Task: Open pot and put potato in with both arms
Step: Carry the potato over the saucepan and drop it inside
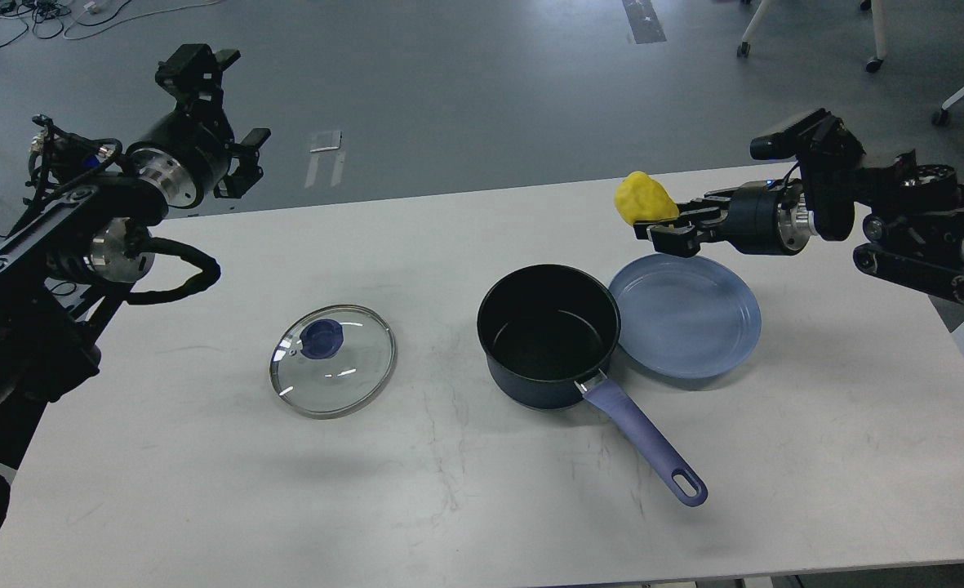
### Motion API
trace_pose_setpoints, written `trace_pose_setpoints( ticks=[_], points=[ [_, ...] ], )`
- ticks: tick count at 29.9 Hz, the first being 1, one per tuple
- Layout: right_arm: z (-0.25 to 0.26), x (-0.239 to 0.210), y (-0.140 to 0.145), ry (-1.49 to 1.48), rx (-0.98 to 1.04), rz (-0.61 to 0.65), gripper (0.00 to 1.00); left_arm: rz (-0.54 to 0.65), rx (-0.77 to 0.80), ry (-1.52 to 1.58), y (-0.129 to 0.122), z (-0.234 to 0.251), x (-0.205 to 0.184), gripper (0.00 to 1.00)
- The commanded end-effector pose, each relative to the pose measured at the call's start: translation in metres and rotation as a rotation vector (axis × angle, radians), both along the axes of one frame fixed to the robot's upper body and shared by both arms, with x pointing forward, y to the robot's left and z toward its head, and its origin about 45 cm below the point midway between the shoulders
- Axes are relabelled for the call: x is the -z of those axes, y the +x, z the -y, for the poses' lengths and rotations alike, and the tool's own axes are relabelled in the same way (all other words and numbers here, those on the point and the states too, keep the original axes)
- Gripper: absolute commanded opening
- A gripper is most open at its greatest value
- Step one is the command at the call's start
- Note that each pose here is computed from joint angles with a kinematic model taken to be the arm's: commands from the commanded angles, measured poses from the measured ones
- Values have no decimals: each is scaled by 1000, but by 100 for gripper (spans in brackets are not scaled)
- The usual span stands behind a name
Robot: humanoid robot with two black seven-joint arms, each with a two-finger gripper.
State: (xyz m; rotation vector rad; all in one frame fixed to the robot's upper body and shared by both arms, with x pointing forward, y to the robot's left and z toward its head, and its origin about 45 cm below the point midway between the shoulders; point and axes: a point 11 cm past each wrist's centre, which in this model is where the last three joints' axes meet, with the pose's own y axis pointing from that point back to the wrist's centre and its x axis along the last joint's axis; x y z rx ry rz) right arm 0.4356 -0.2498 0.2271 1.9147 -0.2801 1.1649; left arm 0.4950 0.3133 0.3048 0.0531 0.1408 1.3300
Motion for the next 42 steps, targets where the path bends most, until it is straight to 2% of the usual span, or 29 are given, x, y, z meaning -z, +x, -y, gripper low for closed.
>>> trace_pose_setpoints(
  ticks=[1,4,11,13,15,16,17,18,20,33,36,38,40,42],
  points=[
    [-52,0,-12,54,-122,-5,0,0,0,0,0,0,0,99],
    [-89,10,-22,70,-199,-29,0,1,-2,1,0,-1,0,99],
    [-100,31,-37,45,-241,-85,0,4,-27,15,-2,-17,-4,99],
    [-95,36,-40,38,-236,-97,15,3,-26,15,-2,-17,-3,99],
    [-92,41,-43,40,-227,-108,40,4,-29,15,-2,-18,-3,99],
    [-91,41,-42,47,-220,-107,55,4,-29,15,-2,-18,-3,99],
    [-91,41,-42,62,-211,-110,81,2,-30,15,-2,-18,-3,99],
    [-90,41,-43,73,-201,-118,93,2,-28,15,-2,-17,-3,99],
    [-91,41,-45,91,-192,-132,98,2,-30,15,-2,-18,-3,99],
    [-80,29,-45,147,-129,-151,100,-12,-24,9,-4,-15,4,99],
    [-79,-10,-20,325,-7,-125,100,-16,-21,-15,-3,-12,2,99],
    [-74,-53,4,616,214,-230,100,-14,-20,-52,-2,-8,-2,99],
    [-65,-83,20,850,357,-336,100,-12,-17,-128,0,-1,-8,99],
    [-51,-103,29,1002,434,-372,100,-21,-6,-170,1,4,-8,99]
  ],
)
